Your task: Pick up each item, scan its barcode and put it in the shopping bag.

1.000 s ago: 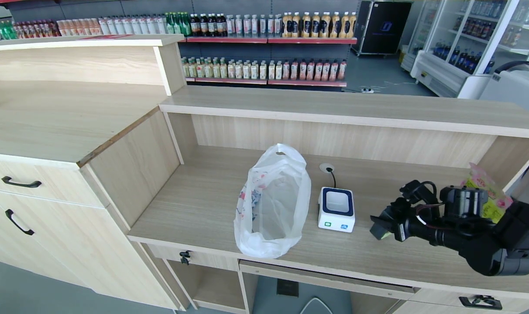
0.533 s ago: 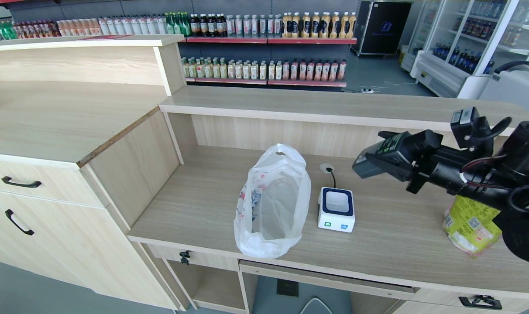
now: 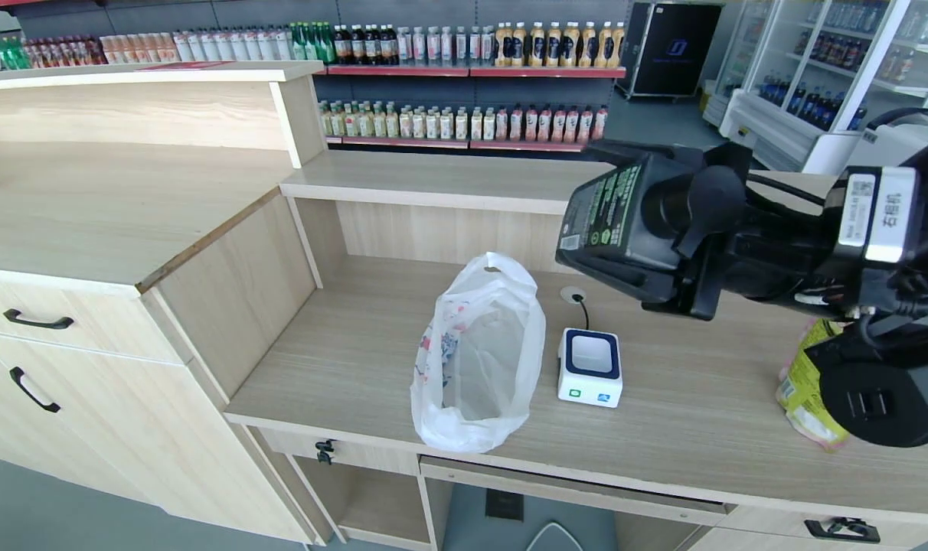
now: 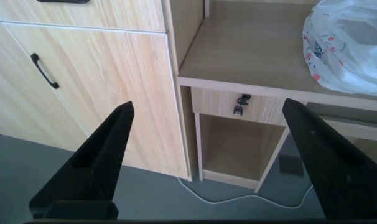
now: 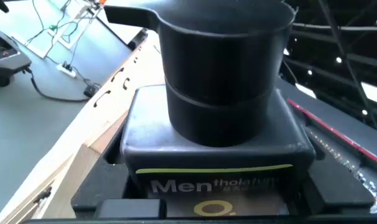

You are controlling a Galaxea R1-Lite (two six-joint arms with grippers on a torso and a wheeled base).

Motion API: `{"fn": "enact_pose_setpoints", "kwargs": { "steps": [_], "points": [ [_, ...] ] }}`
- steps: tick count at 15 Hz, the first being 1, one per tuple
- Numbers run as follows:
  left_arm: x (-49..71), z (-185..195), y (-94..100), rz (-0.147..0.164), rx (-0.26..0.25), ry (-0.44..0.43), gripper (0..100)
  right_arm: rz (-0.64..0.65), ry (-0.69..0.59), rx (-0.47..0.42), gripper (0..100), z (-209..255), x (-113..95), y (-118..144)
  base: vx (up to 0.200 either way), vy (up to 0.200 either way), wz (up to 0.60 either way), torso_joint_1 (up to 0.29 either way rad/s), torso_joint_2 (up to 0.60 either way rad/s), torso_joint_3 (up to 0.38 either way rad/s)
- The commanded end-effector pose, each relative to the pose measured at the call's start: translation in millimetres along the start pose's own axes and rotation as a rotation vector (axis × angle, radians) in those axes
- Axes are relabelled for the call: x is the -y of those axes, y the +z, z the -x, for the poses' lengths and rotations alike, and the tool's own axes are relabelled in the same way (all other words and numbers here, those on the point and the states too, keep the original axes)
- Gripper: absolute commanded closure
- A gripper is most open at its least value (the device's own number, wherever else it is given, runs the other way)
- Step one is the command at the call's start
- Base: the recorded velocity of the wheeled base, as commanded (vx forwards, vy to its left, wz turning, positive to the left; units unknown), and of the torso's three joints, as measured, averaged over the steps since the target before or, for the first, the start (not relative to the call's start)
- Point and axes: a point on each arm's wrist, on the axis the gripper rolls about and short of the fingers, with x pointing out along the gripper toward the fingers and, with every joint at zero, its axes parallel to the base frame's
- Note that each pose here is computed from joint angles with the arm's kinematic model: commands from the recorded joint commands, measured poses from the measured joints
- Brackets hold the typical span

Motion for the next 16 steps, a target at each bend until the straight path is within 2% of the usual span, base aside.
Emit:
{"fn": "enact_pose_setpoints", "kwargs": {
  "steps": [1, 2, 3, 5, 7, 11, 16],
  "points": [
    [0.0, 0.0, -0.1, 0.000, 0.000, 0.001, 0, 0.011, 0.034, 0.111, 100, -32.8, -7.3, 8.6, 0.000, 0.000, 0.00, 0.000, 0.00, 0.000],
    [0.0, 0.0, -0.1, 0.000, 0.000, 0.001, 0, 0.023, 0.052, 0.171, 100, -49.0, -13.4, 17.0, 0.000, 0.000, 0.00, 0.000, 0.00, 0.000],
    [0.0, 0.0, -0.1, 0.000, 0.000, 0.001, 0, 0.026, 0.060, 0.193, 100, -57.5, -17.4, 16.5, 0.000, 0.000, 0.00, 0.000, 0.00, 0.000],
    [0.0, 0.0, -0.1, 0.000, 0.000, 0.001, 0, 0.029, 0.067, 0.202, 100, -65.8, -22.0, 7.5, 0.000, 0.000, 0.00, 0.000, 0.00, 0.000],
    [0.0, 0.0, -0.1, 0.000, 0.000, 0.001, 0, 0.031, 0.084, 0.237, 100, -77.3, -31.0, 10.2, 0.000, 0.000, 0.00, 0.000, 0.00, 0.000],
    [0.0, 0.0, -0.1, 0.000, 0.000, 0.001, 0, 0.030, 0.107, 0.266, 100, -89.1, -44.2, 10.1, 0.000, 0.000, 0.00, 0.000, 0.00, 0.000],
    [0.0, 0.0, -0.1, 0.000, 0.000, 0.001, 0, 0.034, 0.110, 0.266, 100, -92.9, -47.5, 3.8, 0.000, 0.000, 0.00, 0.000, 0.00, 0.000]
  ]
}}
